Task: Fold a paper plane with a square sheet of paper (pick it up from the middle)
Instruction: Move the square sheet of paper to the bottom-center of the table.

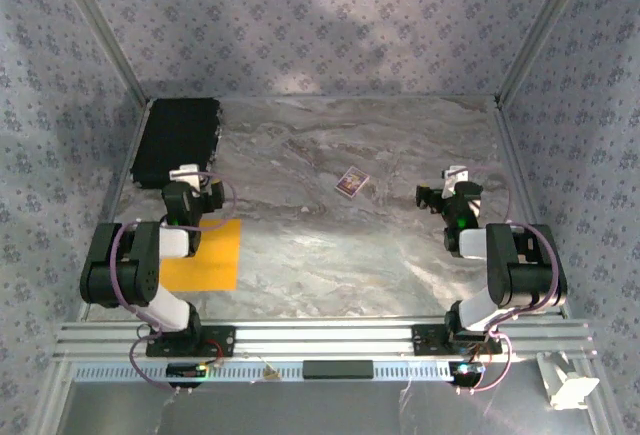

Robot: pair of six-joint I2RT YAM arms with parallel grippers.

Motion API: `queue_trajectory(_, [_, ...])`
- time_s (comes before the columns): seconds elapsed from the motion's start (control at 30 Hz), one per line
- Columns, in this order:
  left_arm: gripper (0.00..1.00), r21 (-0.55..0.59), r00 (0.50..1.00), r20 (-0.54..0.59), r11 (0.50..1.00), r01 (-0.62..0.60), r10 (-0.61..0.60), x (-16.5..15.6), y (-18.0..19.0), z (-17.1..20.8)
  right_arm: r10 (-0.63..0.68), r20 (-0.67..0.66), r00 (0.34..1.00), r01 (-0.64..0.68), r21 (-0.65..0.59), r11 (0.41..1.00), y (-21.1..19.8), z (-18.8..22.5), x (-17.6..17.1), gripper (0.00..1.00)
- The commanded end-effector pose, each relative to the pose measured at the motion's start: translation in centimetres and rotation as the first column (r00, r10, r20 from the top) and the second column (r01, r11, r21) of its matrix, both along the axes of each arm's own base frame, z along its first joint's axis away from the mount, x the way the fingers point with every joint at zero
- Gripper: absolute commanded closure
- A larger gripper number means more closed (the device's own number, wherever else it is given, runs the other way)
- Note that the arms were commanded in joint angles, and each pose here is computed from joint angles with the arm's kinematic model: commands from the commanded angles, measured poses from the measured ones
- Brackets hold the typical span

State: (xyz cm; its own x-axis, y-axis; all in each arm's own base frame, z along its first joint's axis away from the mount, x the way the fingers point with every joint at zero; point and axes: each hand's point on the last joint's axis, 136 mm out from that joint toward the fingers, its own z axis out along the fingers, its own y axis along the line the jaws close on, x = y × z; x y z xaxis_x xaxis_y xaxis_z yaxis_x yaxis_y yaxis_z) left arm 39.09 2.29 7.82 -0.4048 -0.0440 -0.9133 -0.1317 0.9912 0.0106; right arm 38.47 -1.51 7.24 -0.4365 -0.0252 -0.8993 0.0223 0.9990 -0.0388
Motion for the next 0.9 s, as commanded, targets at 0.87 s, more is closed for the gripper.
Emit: queue_trajectory(0.87, [0.0, -0.012, 0.999, 0.032, 1.0, 0.022, -0.022, 0.62, -0.2, 1.09, -0.028, 0.035, 0.999, 0.028, 0.0, 1.0, -0.4, 1.06, 0.73, 0.01])
